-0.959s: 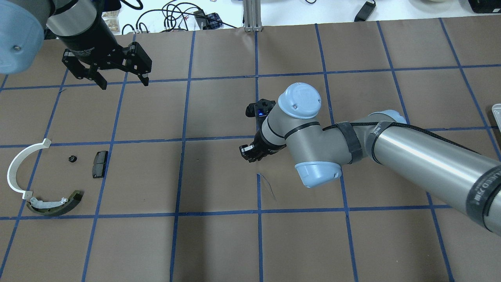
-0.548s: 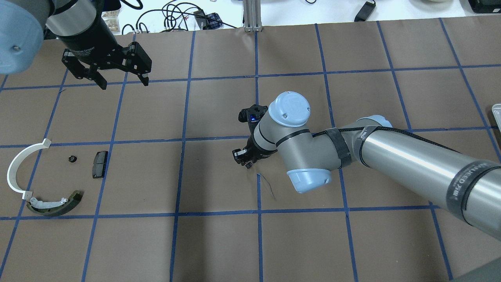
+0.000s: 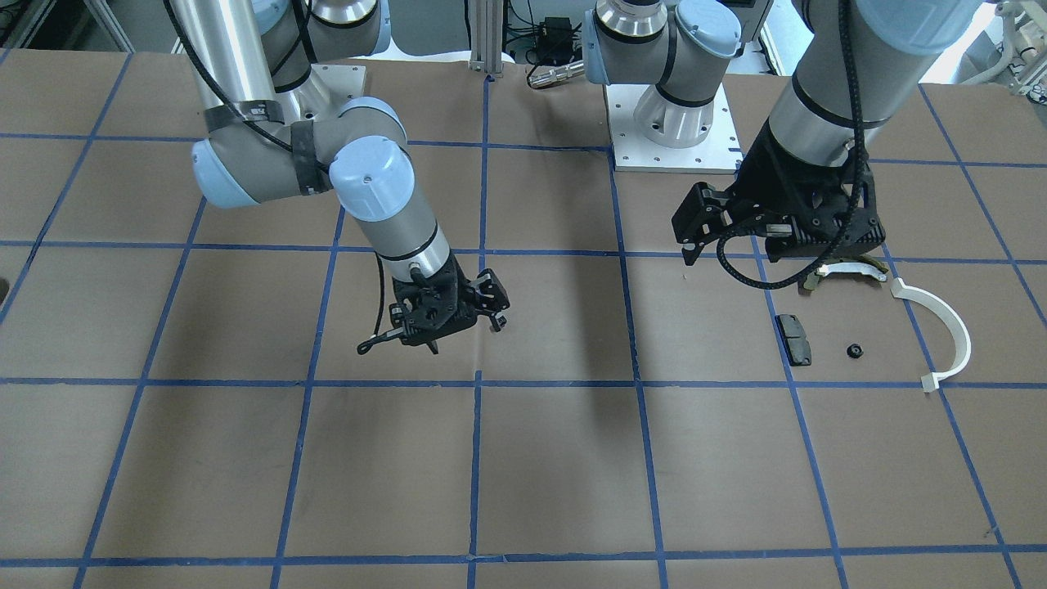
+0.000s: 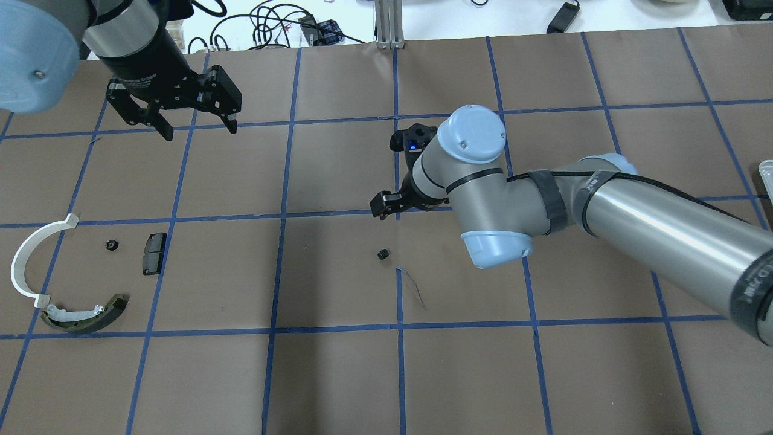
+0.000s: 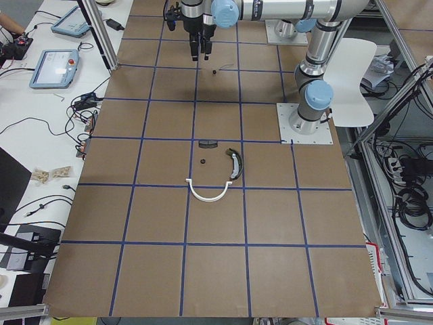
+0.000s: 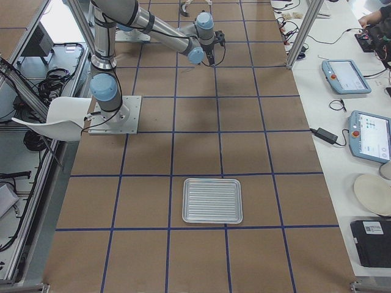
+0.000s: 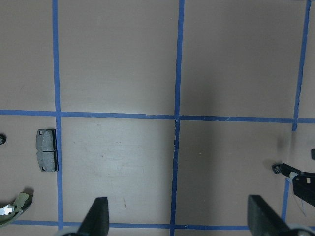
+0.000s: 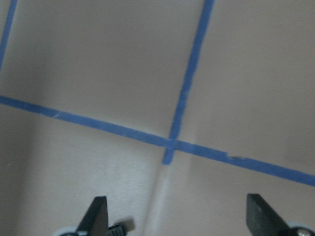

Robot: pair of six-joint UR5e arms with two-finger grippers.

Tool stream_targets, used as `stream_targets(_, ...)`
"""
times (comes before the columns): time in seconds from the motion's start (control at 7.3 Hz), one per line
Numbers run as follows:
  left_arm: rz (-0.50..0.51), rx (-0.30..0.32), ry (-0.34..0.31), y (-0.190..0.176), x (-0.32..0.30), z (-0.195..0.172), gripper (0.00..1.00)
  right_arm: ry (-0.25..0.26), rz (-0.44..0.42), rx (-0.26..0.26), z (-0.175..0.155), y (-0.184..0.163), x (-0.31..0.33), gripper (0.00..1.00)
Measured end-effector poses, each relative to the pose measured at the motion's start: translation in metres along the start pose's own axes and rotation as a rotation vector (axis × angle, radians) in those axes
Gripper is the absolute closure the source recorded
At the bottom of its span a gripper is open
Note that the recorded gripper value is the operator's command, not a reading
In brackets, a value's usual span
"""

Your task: Place bearing gear from tray to pile

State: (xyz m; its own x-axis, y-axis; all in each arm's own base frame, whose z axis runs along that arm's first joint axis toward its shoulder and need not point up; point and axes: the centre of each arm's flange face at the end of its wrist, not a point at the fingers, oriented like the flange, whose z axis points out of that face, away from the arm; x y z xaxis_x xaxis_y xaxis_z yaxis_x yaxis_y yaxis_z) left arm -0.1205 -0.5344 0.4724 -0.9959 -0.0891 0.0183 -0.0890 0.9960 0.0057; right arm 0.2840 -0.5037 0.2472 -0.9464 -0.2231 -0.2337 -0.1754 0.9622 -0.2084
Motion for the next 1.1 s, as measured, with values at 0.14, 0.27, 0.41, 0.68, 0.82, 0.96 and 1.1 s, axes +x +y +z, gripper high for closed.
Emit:
stream_targets(0.14,-0.022,-0.023,-0.003,0.006,0.026,0.014,0.00,0.027,0.072,-0.009,-0.030,-0.007,0.031,0.00)
stream_targets(0.27,-0.036,-0.035,-0.009,0.017,0.065,0.042,0.00,0.059,0.155,-0.039,-0.066,-0.010,0.065,0.00)
stream_targets(0.41,-0.066,-0.018,-0.008,0.031,0.104,0.080,0.00,0.098,0.227,-0.072,-0.107,-0.010,0.093,0.00)
stream_targets(0.68,-0.150,0.030,0.013,0.068,0.165,0.178,0.00,0.147,0.319,-0.157,-0.185,-0.014,0.118,0.00)
stream_targets(0.82,-0.159,0.025,0.009,0.089,0.182,0.222,0.00,0.165,0.349,-0.196,-0.212,-0.016,0.121,0.00)
stream_targets(0.96,-0.159,0.014,-0.001,0.105,0.191,0.255,0.00,0.175,0.374,-0.218,-0.230,-0.017,0.120,0.00)
stream_targets(1.1,-0.165,0.006,-0.006,0.114,0.196,0.276,0.01,0.180,0.391,-0.225,-0.238,-0.016,0.119,0.00)
